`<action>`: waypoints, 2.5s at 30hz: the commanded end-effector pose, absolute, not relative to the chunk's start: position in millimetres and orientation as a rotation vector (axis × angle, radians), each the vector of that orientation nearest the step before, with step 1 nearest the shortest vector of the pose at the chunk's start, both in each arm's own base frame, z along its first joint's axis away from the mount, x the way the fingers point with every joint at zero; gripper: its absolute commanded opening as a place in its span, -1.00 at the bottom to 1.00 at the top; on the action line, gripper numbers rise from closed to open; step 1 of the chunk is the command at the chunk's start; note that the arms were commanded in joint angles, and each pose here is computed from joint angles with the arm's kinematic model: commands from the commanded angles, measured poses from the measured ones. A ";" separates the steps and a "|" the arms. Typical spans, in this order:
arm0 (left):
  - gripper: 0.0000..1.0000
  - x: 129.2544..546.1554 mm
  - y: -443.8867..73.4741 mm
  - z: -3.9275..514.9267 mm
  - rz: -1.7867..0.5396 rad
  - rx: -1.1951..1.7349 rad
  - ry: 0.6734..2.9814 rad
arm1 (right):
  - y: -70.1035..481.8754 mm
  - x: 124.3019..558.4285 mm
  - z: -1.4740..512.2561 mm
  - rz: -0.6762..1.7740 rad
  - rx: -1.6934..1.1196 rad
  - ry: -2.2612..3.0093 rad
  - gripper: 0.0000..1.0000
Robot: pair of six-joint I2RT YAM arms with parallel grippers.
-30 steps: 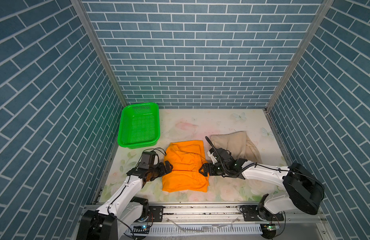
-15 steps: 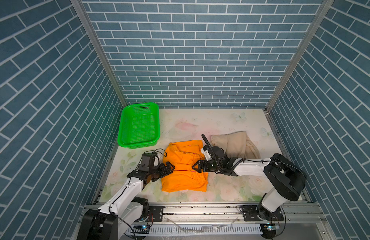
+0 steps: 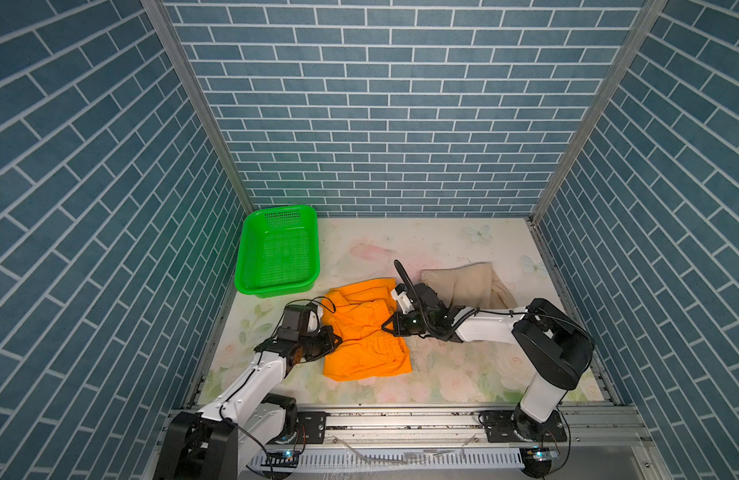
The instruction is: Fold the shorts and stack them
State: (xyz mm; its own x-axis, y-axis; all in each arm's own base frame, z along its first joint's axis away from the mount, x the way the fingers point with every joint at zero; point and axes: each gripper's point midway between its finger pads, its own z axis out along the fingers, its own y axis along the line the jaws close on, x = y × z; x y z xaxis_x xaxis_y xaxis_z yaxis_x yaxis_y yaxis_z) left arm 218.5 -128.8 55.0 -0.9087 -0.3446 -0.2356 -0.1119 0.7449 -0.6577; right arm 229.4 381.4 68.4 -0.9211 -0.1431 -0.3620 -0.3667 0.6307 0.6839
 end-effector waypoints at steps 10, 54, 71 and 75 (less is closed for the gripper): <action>-1.00 259.9 -192.4 154.1 -0.952 -0.117 2.555 | 305.6 273.6 168.5 0.924 -0.372 2.644 -1.00; 0.99 331.1 -434.2 144.1 -1.030 0.354 2.522 | 19.5 385.2 169.1 0.396 0.167 2.559 0.46; 0.99 401.0 -366.6 154.4 -0.931 0.334 2.378 | 185.6 232.6 176.3 0.141 -0.359 2.417 0.56; 0.99 414.9 -392.7 126.2 -1.032 0.358 2.396 | 212.8 217.0 162.1 -0.068 -0.424 2.400 0.59</action>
State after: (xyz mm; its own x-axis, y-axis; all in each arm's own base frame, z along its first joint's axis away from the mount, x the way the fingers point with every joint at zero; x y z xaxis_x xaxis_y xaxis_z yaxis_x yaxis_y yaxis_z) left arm 408.1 -372.2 118.5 -0.8605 0.0191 -0.5092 0.3557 0.7380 -0.5734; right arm 205.2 223.5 156.6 -0.7158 -0.3913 -0.5784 -0.4598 0.8875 -0.0314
